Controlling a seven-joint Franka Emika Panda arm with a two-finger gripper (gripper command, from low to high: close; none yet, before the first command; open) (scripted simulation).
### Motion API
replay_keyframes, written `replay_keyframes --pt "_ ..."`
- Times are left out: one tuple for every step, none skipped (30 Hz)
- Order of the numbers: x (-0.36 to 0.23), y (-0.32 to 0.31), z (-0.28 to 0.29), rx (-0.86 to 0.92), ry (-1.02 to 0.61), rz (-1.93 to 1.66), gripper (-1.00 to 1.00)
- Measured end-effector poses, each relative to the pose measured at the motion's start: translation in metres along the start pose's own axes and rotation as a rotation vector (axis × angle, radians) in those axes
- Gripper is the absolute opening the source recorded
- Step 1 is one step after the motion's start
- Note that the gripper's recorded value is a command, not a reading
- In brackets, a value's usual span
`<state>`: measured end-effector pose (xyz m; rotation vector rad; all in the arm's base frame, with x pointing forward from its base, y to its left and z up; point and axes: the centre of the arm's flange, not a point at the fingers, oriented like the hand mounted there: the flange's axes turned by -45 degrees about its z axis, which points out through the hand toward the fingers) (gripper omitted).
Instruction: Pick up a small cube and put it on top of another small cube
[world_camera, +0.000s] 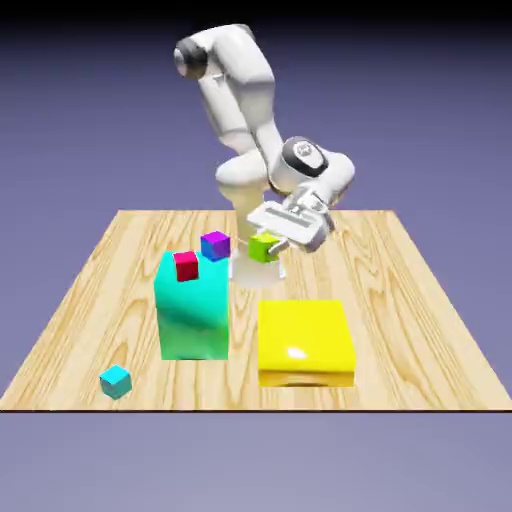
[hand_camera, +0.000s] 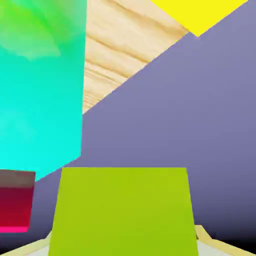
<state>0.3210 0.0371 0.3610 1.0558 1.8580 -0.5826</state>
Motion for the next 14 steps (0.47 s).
replay_keyframes --pt "-0.016 -0.008 0.009 0.041 0.020 0.017 -1.00" --pt "-0.031 -0.016 0.018 0.081 0.043 0.034 -1.00" --pt "-0.046 -0.026 0.027 0.120 0.067 0.051 -1.00" --pt "-0.060 -0.037 0.036 0.156 0.095 0.067 -1.00" --pt "-0.065 -0.041 0.039 0.169 0.105 0.073 -1.00" --pt "-0.065 -0.041 0.039 0.169 0.105 0.073 -1.00" --pt "-0.061 -0.042 0.051 0.169 0.104 0.074 -1.00" --pt "-0.057 -0.043 0.062 0.168 0.104 0.075 -1.00" --pt "-0.052 -0.044 0.073 0.168 0.104 0.075 -1.00" --pt "-0.048 -0.046 0.084 0.169 0.104 0.074 -1.00" --pt "-0.043 -0.049 0.095 0.169 0.105 0.074 -1.00" --pt "-0.042 -0.050 0.098 0.169 0.105 0.073 1.00" --pt "-0.042 -0.050 0.098 0.168 0.105 0.073 1.00" --pt "-0.042 -0.050 0.098 0.167 0.104 0.073 1.00"
